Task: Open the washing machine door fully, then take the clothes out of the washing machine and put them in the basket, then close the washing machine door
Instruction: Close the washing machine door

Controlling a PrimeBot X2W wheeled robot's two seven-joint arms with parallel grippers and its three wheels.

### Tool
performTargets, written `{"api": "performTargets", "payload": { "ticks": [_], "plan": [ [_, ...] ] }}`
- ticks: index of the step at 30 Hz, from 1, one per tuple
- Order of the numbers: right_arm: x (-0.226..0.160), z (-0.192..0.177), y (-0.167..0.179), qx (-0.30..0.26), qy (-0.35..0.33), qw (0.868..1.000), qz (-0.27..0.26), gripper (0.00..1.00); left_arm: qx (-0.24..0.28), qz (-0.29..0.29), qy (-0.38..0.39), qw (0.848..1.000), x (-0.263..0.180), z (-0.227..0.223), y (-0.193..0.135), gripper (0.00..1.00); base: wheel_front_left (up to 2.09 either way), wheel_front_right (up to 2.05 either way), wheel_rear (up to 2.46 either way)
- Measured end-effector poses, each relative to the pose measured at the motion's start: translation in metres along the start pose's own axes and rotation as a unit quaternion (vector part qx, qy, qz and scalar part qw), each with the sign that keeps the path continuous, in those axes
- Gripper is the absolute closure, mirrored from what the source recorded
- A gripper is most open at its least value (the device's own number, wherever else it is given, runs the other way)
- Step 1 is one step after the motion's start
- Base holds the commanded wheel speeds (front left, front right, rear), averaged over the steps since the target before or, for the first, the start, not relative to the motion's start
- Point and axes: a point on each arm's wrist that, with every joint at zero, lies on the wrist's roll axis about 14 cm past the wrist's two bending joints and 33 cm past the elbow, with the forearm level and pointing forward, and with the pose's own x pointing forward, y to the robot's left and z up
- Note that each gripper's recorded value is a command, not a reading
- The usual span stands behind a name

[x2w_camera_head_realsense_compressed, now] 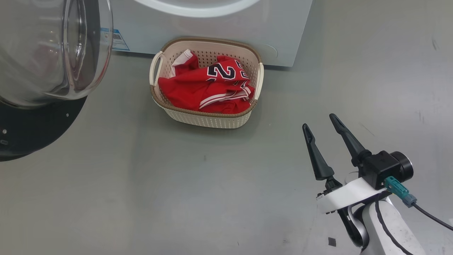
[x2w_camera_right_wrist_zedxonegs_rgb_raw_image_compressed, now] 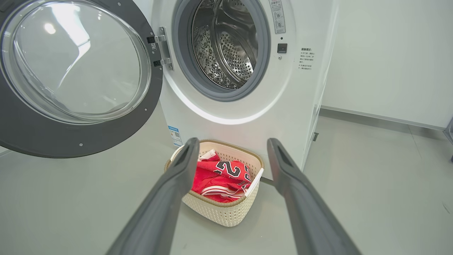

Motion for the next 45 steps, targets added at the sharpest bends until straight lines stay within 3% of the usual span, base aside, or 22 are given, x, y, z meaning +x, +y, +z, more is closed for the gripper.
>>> {"api": "performTargets", "payload": {
  "ticks": [9, 25, 35, 45],
  "plan": [
    [-0.001, 0.007, 0.004, 0.000, -0.009, 1.000, 0.002, 0.00, -0.010, -0.009, 0.038, 0.999, -0.008, -0.025, 0.010, 1.00, 0.00, 0.00, 0.00],
    [-0.008, 0.013, 0.007, -0.002, -0.014, 1.000, 0.001, 0.00, -0.006, -0.043, 0.152, 0.987, -0.018, -0.112, 0.016, 1.00, 0.00, 0.00, 0.00],
    [-0.011, 0.017, 0.008, -0.001, -0.019, 1.000, -0.001, 0.00, -0.008, -0.066, 0.146, 0.987, -0.027, -0.117, 0.008, 1.00, 0.00, 0.00, 0.00],
    [-0.019, 0.017, 0.007, -0.001, -0.016, 1.000, -0.008, 0.00, 0.081, -0.060, 0.103, 0.990, -0.041, -0.104, 0.013, 1.00, 0.00, 0.00, 0.00]
  ]
}}
